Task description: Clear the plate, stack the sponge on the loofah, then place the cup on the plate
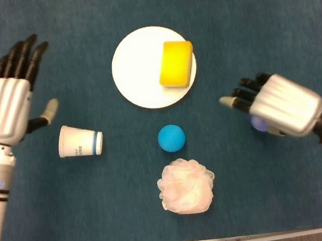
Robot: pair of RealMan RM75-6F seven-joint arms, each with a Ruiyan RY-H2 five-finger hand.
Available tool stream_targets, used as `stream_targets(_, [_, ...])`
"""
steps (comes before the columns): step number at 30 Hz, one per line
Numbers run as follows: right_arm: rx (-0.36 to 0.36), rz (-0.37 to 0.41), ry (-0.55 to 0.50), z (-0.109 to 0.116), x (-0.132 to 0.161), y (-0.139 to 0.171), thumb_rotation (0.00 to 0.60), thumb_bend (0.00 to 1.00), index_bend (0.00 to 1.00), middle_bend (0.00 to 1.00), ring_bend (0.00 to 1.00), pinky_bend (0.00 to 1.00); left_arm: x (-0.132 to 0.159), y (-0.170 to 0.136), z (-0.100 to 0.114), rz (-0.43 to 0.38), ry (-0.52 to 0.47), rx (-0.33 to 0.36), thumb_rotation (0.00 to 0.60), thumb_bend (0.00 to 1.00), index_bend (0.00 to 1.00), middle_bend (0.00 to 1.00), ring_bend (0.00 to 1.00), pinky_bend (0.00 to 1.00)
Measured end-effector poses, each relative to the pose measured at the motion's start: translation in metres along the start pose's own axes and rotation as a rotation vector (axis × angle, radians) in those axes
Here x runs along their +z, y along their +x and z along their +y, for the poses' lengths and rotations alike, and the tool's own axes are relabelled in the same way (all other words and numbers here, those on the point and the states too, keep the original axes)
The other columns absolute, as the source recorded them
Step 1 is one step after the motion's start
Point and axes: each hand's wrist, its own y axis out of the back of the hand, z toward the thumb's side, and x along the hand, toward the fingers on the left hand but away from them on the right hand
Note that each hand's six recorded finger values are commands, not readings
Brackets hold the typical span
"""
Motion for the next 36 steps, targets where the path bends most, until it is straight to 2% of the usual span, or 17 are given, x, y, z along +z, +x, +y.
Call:
stream_targets(8, [0.026, 0.089, 0.053, -0.003, 0.030, -0.033, 0.600, 0.00, 0.19, 0.32, 0.23, 0.40, -0.017, -0.016, 0.010, 0.040, 0.039, 0.025, 0.600, 0.32, 0.04, 0.01, 0.00, 0.13])
stream_targets(18, [0.033, 0.156, 0.103, -0.010, 0.068, -0.074, 0.600, 0.00, 0.19, 0.32, 0.23, 0.40, -0.029, -0.028, 0.018, 0.068, 0.024, 0.033, 0.600, 0.32, 0.04, 0.01, 0.00, 0.13])
stream_targets(25, [0.047, 0.165, 0.139, -0.019, 0.086, -0.095, 0.600, 0.00, 0.19, 0.32, 0.23, 0.40, -0.028, -0.034, 0.021, 0.062, 0.011, 0.033, 0.600, 0.32, 0.04, 0.01, 0.00, 0.13])
stream_targets(36, [0.063, 0.139, 0.185, -0.035, 0.105, -0.127, 0.600, 0.00, 0.19, 0.32, 0.21, 0.37, -0.032, -0.042, 0.025, 0.068, -0.011, 0.033, 0.600, 0.32, 0.04, 0.00, 0.00, 0.13])
